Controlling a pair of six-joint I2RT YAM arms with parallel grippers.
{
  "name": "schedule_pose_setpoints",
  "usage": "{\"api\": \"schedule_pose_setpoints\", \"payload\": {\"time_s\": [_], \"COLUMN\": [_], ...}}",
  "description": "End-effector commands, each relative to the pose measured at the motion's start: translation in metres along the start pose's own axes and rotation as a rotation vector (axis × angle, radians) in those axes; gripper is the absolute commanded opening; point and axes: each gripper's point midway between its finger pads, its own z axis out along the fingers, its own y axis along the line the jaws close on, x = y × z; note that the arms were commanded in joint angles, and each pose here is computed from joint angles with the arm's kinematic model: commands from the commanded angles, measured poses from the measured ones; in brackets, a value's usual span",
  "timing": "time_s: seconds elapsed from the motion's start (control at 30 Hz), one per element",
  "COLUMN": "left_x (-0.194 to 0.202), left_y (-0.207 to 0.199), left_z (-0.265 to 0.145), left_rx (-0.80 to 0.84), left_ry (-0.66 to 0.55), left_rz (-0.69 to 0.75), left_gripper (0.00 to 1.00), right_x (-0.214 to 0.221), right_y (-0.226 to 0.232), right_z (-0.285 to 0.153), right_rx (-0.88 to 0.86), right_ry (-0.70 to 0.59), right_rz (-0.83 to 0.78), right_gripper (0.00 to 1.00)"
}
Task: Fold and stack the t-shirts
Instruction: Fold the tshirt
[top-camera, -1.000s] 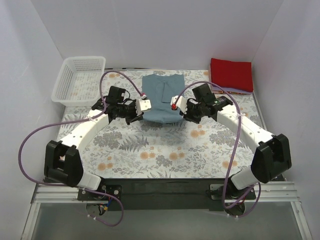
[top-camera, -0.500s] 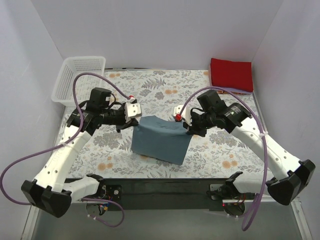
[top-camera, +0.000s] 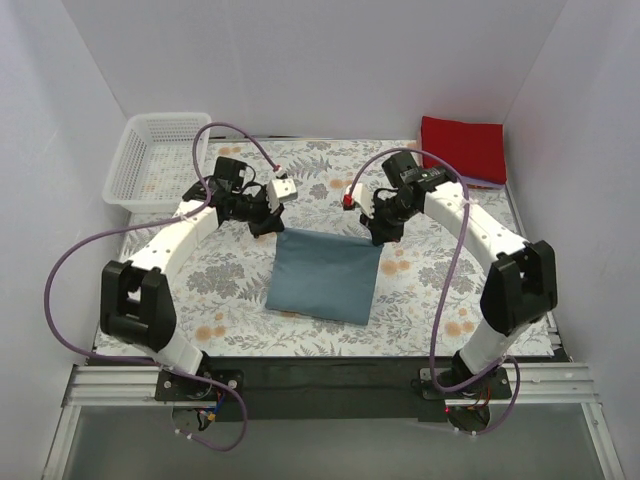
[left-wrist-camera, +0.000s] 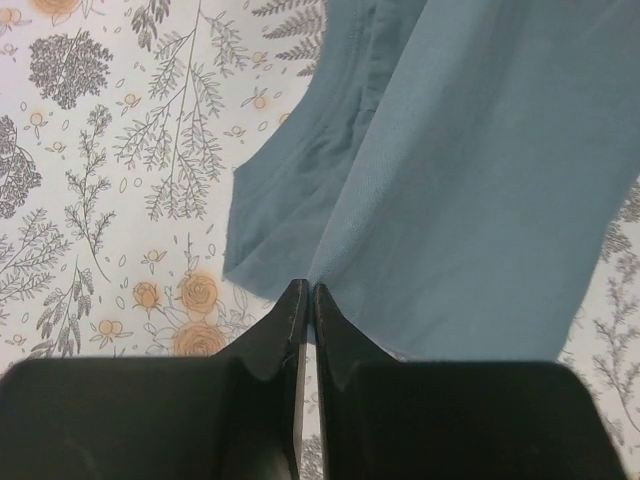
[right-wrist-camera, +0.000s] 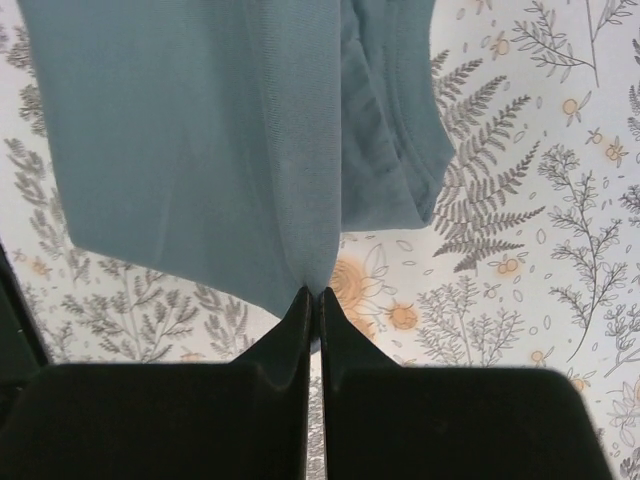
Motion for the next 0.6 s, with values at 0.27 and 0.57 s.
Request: {"api": "schedule_pose_setpoints", "payload": {"time_s": [0.27, 0.57], "left_x": [0.046, 0.083], "left_y": [0.075, 0.053], "left_z": [0.057, 0.070], "left_rx": [-0.046, 0.002], "left_ry": [0.009, 0.042], "left_rz": [-0.061, -0.124], "left_gripper": [0.00, 0.00], "right_x": [-0.003, 0.024], "right_y": [-0.084, -0.069], "right_z": [0.066, 0.107], "right_rx": [-0.033, -0.117], "right_ry": [-0.040, 0.001], "right_rz": [0.042, 0.179], "right_gripper": [0.01, 0.01]}}
